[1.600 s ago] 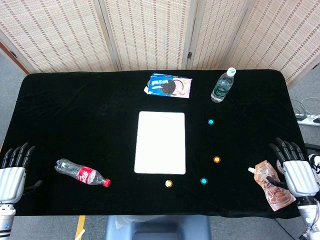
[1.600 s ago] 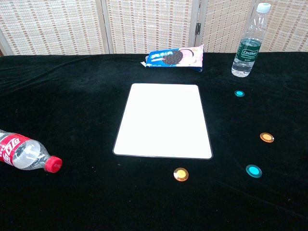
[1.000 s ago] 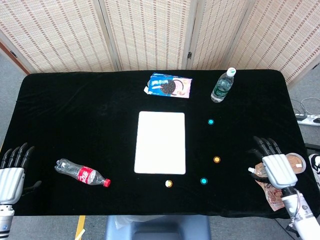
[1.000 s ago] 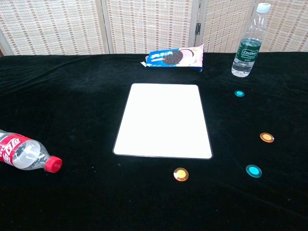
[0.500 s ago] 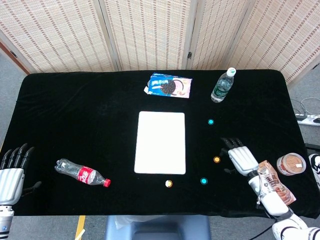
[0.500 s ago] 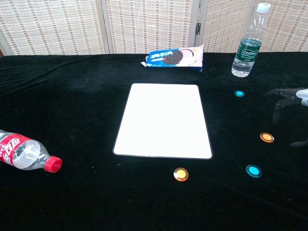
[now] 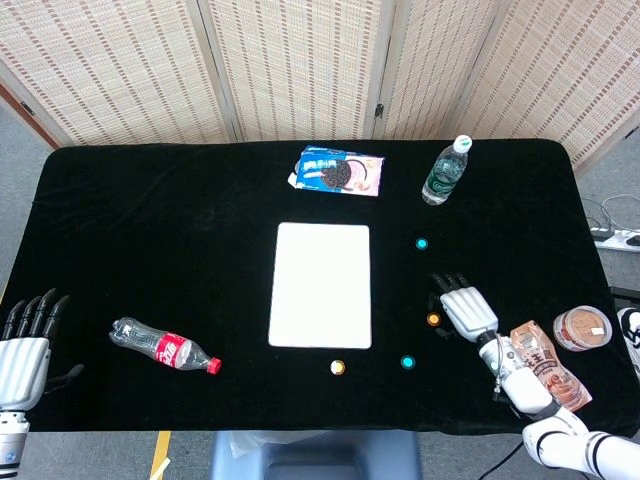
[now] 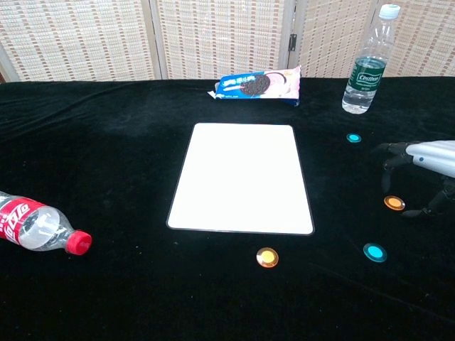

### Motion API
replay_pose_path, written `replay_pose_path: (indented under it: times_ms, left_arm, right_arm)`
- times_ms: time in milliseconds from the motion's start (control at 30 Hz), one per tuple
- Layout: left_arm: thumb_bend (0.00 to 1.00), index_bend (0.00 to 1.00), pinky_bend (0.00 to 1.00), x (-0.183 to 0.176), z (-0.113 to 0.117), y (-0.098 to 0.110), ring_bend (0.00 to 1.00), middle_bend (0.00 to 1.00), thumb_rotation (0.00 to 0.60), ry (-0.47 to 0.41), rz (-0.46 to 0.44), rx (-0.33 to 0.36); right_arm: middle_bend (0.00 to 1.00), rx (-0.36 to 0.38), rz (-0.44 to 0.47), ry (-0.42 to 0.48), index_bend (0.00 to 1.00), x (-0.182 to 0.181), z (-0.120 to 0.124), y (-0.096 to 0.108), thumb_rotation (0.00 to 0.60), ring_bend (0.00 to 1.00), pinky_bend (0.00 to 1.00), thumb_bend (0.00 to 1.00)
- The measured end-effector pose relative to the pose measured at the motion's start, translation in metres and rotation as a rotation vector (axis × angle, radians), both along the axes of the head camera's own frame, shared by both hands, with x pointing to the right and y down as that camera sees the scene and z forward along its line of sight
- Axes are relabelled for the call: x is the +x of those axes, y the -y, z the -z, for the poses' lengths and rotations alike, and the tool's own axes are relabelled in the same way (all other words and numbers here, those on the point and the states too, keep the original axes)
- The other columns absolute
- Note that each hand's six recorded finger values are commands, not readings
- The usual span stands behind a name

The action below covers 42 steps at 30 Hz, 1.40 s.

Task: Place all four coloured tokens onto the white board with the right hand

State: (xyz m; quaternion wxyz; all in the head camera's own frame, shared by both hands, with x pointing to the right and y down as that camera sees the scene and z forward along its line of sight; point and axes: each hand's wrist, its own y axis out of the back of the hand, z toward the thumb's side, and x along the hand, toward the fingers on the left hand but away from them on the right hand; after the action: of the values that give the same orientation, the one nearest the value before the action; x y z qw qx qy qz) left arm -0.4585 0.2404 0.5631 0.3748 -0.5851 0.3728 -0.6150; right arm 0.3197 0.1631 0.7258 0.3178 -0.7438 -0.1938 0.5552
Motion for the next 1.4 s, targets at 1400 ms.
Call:
replay_pose_path:
  times_ms: [1400]
  left_arm:
    - [0.07,0.00,0.00,0.000,0.007,-0.001,0.00,0.00,0.600,-0.008,-0.002,0.017]
  right_arm:
    - [0.14,-0.004,0.166,0.203,0.54,-0.112,0.023,0.023,0.600,0.05,0.00,0.38]
